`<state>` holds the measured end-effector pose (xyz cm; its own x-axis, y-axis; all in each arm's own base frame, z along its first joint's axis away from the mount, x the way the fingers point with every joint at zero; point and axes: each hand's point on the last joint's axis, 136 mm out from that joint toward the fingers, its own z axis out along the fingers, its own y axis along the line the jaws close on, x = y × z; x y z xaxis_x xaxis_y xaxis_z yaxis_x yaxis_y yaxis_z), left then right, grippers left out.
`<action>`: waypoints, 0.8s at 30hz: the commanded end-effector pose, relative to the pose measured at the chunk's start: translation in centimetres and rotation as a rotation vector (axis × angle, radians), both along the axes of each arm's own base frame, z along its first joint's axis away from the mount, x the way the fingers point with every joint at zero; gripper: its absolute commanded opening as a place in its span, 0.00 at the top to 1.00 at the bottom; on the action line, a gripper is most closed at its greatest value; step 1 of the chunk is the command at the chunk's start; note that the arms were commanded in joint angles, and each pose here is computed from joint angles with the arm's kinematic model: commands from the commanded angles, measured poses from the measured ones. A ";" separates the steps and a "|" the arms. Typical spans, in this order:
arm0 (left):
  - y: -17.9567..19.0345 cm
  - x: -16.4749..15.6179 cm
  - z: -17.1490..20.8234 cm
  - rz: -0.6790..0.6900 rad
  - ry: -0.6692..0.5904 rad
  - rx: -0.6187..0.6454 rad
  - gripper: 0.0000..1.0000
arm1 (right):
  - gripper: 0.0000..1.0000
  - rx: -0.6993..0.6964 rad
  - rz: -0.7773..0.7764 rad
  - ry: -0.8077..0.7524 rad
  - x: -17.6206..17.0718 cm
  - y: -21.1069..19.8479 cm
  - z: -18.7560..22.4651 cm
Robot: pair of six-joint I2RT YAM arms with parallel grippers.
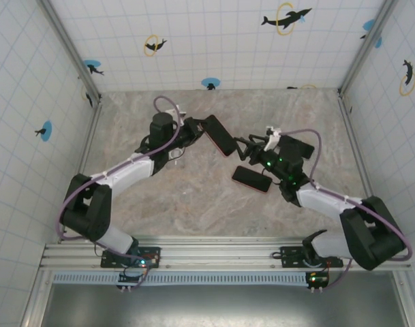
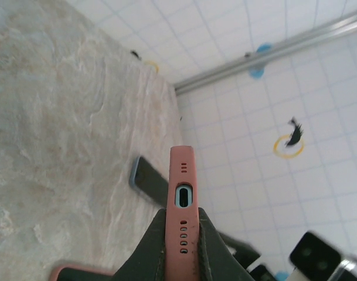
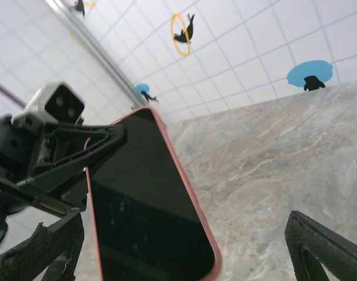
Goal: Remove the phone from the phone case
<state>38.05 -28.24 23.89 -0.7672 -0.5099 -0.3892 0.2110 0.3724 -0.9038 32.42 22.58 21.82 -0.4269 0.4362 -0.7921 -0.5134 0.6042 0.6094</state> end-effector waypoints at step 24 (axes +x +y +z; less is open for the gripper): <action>-2.3 -6.9 9.9 0.327 -0.156 -0.545 1.00 | 0.38 0.742 -0.008 -0.149 -4.8 2.2 10.1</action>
